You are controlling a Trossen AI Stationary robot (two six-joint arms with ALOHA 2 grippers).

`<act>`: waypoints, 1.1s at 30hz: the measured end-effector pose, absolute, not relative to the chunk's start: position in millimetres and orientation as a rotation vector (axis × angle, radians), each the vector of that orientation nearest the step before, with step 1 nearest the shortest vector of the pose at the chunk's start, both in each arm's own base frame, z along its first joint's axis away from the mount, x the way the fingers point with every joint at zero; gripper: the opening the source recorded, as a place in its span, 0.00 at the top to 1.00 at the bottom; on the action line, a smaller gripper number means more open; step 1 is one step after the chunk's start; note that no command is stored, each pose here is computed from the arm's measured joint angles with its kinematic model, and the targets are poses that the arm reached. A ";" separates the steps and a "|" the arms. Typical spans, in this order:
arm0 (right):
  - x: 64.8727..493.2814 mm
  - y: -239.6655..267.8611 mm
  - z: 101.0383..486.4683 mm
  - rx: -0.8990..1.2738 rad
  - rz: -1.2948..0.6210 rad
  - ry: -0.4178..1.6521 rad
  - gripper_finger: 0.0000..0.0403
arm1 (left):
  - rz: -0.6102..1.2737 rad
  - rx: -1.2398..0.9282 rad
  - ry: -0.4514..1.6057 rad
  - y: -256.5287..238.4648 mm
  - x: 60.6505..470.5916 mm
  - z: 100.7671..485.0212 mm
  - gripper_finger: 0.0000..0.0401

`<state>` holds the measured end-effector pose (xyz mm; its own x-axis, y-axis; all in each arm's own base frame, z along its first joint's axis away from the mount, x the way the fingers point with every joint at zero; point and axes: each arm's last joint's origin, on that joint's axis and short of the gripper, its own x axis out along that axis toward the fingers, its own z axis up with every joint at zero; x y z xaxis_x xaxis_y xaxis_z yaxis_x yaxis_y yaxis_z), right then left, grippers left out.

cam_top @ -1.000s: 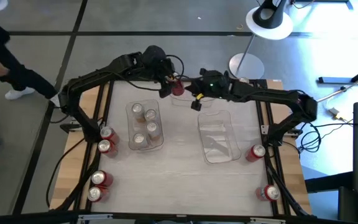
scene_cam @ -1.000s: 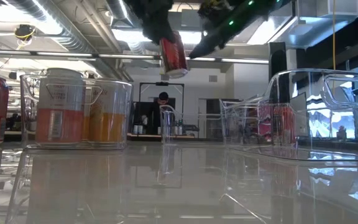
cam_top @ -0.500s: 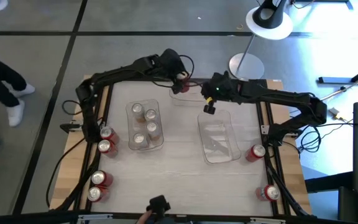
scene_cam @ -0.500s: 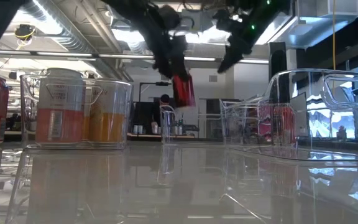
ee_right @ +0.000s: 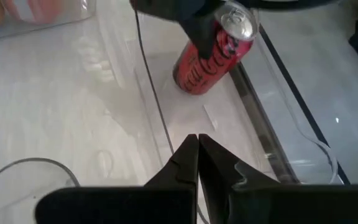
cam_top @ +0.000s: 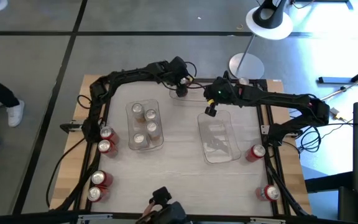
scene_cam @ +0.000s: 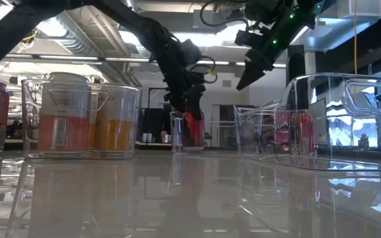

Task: Sort soda cans
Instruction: Put the top left red black soda can into the middle transparent bin

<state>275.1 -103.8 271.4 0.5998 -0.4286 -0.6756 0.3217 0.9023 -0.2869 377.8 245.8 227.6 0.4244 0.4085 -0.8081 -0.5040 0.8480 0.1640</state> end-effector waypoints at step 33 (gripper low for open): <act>275.6 -105.3 282.2 -0.049 -0.527 0.792 0.53 | 0.589 -0.118 0.992 248.3 376.6 229.0 0.24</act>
<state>275.6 -105.3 282.2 0.5807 -0.4692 -0.6653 0.4330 0.8701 -0.2356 376.6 248.3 229.0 0.4056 0.4130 -0.8154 -0.5176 0.8391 0.1674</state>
